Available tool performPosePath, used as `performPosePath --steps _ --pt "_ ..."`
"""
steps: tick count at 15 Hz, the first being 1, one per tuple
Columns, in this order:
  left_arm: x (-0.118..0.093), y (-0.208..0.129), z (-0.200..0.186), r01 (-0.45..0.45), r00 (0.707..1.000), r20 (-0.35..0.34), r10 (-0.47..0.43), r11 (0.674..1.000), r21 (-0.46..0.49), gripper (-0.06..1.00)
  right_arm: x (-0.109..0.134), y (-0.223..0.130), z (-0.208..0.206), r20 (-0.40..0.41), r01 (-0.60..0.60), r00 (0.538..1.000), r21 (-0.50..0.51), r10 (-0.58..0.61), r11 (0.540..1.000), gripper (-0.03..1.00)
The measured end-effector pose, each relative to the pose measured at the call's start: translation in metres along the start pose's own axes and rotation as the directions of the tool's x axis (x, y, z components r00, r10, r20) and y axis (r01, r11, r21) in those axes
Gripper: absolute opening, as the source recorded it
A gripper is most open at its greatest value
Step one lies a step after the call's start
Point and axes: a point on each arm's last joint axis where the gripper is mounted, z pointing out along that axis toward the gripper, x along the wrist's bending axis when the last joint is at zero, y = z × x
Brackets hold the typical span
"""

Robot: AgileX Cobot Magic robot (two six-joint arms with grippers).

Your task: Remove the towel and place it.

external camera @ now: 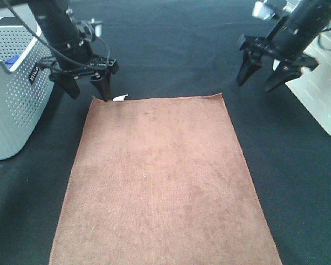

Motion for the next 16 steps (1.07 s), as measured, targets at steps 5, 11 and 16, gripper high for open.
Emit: performPosePath --steps 5,11,16 --pt "0.036 0.003 0.027 0.103 0.992 0.065 -0.105 0.994 0.036 0.71 -0.009 0.016 0.049 -0.068 0.061 0.996 0.033 -0.058 0.998 0.67" --pt "0.045 -0.001 0.057 0.077 0.989 0.121 -0.088 0.993 0.087 0.71 -0.018 0.026 0.088 -0.064 0.082 0.994 -0.043 -0.085 0.996 0.67" --pt "0.048 -0.001 0.063 0.092 0.984 0.142 -0.105 0.991 0.096 0.71 -0.013 0.028 0.108 -0.062 0.095 0.993 -0.057 -0.099 0.994 0.67"
